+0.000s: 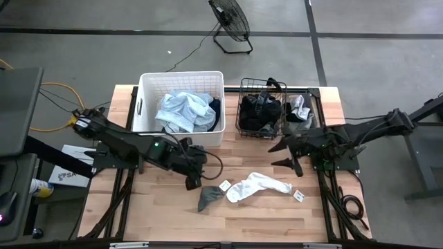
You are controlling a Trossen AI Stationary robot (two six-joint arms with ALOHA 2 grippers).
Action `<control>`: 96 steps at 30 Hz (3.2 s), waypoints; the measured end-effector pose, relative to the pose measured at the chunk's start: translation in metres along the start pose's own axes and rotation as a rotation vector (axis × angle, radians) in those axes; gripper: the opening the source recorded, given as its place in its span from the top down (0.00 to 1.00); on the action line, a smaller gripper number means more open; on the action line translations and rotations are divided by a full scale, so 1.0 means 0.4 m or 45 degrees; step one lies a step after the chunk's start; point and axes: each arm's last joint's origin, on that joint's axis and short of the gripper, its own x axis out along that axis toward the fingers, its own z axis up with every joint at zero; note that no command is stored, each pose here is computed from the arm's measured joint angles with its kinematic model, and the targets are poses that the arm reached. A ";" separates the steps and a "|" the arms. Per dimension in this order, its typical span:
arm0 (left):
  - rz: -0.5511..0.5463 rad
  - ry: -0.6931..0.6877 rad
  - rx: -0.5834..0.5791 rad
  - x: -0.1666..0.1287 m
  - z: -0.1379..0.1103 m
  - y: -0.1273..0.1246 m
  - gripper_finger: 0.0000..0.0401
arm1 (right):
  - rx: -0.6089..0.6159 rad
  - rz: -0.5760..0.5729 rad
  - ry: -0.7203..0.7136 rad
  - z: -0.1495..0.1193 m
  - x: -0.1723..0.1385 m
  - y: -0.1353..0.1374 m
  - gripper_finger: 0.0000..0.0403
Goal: Pick & Place Cloths
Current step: Put the dark gray sock into the black bin
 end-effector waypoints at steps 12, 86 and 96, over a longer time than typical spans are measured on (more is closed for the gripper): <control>-0.176 0.326 0.262 0.143 -0.030 -0.064 0.37 | -0.071 0.006 0.159 -0.032 0.060 0.021 0.43; 0.209 -0.181 0.359 0.139 0.303 -0.017 1.00 | -0.421 -0.104 -0.430 0.074 0.060 0.038 0.43; 0.178 -0.267 0.283 0.142 0.328 -0.004 1.00 | -0.482 -0.127 -0.410 0.067 0.108 0.039 0.43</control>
